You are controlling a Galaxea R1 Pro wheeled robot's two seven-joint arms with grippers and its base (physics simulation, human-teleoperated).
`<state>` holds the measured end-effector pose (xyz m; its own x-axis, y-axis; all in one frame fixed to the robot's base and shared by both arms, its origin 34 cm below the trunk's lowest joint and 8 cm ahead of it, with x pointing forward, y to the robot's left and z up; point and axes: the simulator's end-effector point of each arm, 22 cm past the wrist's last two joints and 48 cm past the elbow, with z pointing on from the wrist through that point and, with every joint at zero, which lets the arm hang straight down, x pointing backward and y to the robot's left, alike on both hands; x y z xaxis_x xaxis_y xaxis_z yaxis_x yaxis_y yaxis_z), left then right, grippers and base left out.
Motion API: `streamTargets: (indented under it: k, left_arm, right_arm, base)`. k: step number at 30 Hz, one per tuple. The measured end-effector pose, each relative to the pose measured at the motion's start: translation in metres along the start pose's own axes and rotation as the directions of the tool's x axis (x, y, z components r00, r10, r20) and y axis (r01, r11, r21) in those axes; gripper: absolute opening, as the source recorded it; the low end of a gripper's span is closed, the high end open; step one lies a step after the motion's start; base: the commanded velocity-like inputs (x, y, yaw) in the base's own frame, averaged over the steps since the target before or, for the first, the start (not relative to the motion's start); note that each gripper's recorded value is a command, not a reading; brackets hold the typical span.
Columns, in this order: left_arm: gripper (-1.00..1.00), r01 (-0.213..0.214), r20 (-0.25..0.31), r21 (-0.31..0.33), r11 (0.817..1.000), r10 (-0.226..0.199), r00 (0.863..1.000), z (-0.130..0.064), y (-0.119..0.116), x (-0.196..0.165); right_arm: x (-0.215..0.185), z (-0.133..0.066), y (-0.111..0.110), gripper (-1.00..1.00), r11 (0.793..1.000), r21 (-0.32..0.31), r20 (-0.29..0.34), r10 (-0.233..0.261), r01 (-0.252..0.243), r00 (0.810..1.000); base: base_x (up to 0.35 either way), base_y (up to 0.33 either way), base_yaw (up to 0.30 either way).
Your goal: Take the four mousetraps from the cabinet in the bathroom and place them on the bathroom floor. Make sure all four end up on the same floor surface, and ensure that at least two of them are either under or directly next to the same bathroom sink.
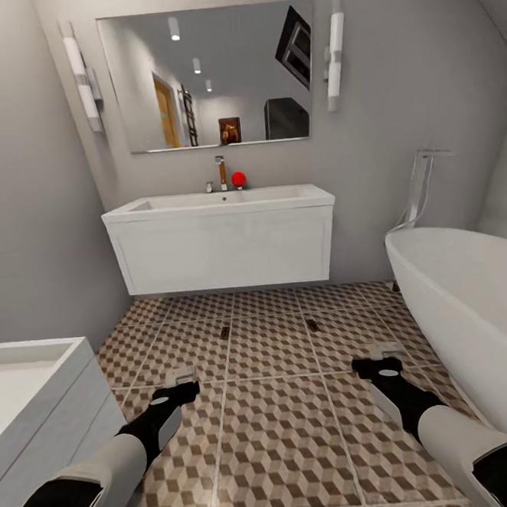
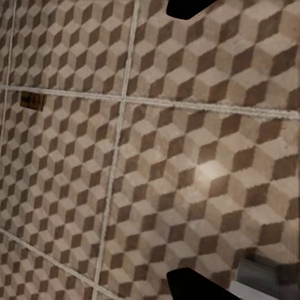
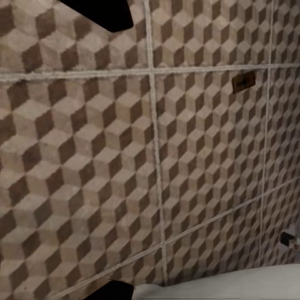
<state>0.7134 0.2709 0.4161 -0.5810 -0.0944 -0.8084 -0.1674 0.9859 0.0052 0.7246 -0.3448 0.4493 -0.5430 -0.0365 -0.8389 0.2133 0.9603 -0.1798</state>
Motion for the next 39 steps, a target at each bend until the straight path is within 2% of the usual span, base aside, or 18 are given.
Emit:
streamTargets:
  k: [6, 39]
  left_arm:
    - [1.00, 0.003, 0.022, 0.002, 1.000, -0.003, 1.000, -0.008, 0.000, -0.013]
    - [1.00, 0.001, 0.014, -0.002, 1.000, -0.001, 1.000, -0.036, -0.001, -0.080]
  right_arm:
    - [-0.015, -0.007, -0.005, 1.00, 1.000, 0.007, 0.025, 0.005, -0.005, 1.000]
    - [-0.089, -0.029, -0.018, 1.00, 1.000, 0.018, 0.034, 0.008, -0.009, 0.999]
  base:
    - [0.000, 0.000, 0.000]
    - [0.000, 0.000, 0.000]
